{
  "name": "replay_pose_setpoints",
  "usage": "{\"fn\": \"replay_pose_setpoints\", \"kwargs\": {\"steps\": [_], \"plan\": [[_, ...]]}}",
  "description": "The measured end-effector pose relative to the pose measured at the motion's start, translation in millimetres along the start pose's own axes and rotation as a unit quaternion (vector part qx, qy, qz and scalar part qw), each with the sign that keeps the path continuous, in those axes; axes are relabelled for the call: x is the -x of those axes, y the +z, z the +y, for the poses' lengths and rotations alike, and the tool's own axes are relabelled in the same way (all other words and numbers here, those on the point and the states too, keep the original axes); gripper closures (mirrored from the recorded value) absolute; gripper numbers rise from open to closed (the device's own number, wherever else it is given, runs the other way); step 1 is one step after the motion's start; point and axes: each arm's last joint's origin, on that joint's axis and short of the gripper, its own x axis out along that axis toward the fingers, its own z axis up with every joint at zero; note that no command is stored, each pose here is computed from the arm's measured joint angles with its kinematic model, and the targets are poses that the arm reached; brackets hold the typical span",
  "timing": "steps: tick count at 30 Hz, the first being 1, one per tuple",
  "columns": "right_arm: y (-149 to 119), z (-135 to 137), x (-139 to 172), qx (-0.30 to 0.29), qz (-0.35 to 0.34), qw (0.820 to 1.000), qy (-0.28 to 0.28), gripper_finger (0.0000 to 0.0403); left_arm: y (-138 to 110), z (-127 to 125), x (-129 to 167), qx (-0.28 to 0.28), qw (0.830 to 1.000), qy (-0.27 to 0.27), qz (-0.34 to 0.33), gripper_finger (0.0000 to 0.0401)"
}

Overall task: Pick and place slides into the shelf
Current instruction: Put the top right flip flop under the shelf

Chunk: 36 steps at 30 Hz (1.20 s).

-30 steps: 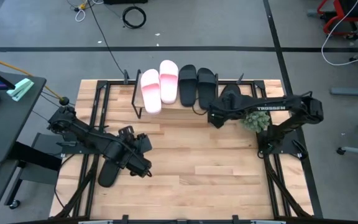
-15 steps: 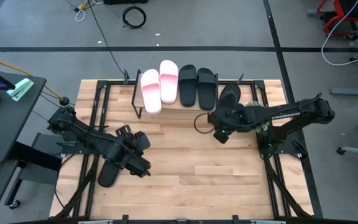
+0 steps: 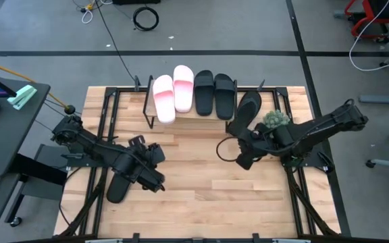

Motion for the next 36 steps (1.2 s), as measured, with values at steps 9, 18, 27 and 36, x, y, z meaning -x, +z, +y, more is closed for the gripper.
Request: {"fn": "replay_pose_setpoints", "kwargs": {"steps": [9,18,27,36], "plan": [[-23,9,-7,0.054,0.022,0.997,-0.045,0.0288,18,-11,-21,-0.022,1.0,0.001,-0.014,0.0336],[6,-44,-35,-0.047,0.004,0.979,-0.198,0.0247,32,-5,-44,-0.041,0.998,0.032,0.017,0.0299],[33,-122,-52,-0.106,0.082,0.953,-0.272,0.0222,34,1,-45,-0.035,0.998,0.038,0.023,0.0312],[47,-165,-70,-0.119,0.113,0.949,-0.269,0.0224,33,2,-45,-0.056,0.997,0.042,0.029,0.0323]]}}
